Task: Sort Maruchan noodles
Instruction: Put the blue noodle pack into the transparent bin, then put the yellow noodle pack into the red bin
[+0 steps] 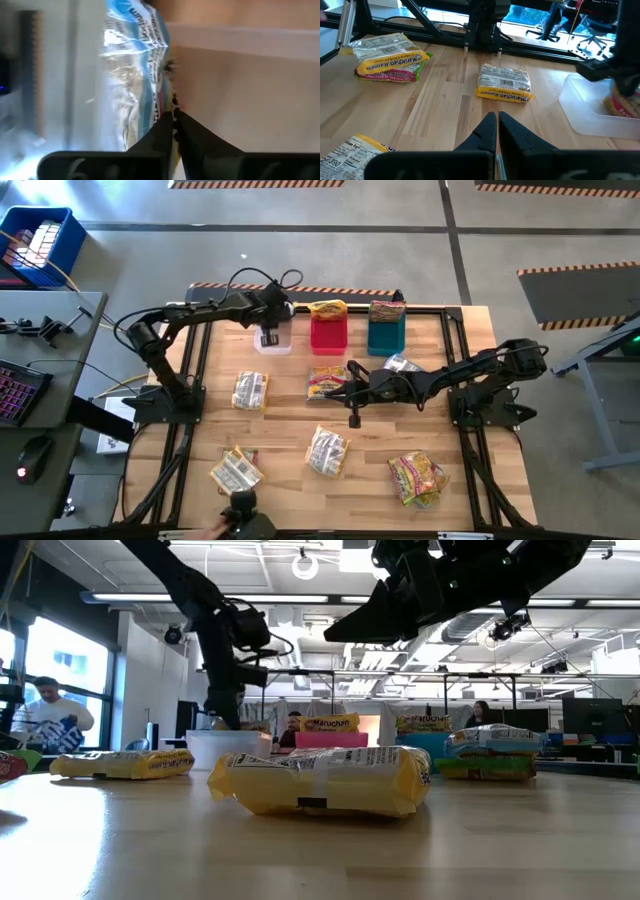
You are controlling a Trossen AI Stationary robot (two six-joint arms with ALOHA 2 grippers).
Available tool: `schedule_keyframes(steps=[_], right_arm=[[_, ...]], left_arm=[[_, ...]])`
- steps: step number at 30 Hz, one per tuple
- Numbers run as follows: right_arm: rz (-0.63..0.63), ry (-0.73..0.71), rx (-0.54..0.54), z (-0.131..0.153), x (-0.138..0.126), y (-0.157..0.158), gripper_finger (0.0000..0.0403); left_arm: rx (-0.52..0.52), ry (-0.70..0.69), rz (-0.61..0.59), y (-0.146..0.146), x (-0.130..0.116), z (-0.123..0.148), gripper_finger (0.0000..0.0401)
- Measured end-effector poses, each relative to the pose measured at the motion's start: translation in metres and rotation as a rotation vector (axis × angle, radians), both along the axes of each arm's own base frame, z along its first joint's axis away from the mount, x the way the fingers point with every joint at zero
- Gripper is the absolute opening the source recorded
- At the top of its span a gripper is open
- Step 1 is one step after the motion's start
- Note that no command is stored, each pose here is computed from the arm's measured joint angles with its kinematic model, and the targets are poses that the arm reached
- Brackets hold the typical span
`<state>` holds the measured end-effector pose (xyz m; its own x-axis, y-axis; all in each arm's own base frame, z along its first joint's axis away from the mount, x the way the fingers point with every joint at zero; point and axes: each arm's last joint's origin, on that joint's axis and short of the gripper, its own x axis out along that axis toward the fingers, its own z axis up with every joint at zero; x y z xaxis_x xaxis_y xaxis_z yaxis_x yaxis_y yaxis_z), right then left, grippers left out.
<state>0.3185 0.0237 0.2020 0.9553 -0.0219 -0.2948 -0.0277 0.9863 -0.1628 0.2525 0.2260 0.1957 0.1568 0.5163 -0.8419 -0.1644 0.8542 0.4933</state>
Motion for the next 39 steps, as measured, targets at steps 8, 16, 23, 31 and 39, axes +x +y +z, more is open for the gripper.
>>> schedule_keyframes(steps=[8, 16, 23, 31, 39], right_arm=[[0.000, 0.016, -0.001, -0.001, 0.000, 0.000, 0.0002], [-0.001, 0.023, 0.002, -0.002, -0.001, 0.000, 0.0002], [-0.001, 0.033, 0.001, -0.003, -0.001, 0.000, 0.0002], [-0.002, 0.041, 0.003, -0.004, -0.001, 0.000, 0.0002], [-0.002, 0.045, 0.004, -0.004, -0.001, 0.000, 0.0002]], left_arm=[[0.162, -0.130, 0.090, 0.020, 0.003, 0.011, 0.0001], [0.150, -0.145, 0.124, 0.030, -0.007, 0.011, 0.0001], [0.183, -0.136, 0.133, 0.031, -0.011, 0.017, 0.0000], [0.134, -0.228, 0.109, 0.023, -0.015, 0.033, 0.0000], [-0.103, -0.353, -0.032, 0.015, -0.010, 0.027, 0.0000]])
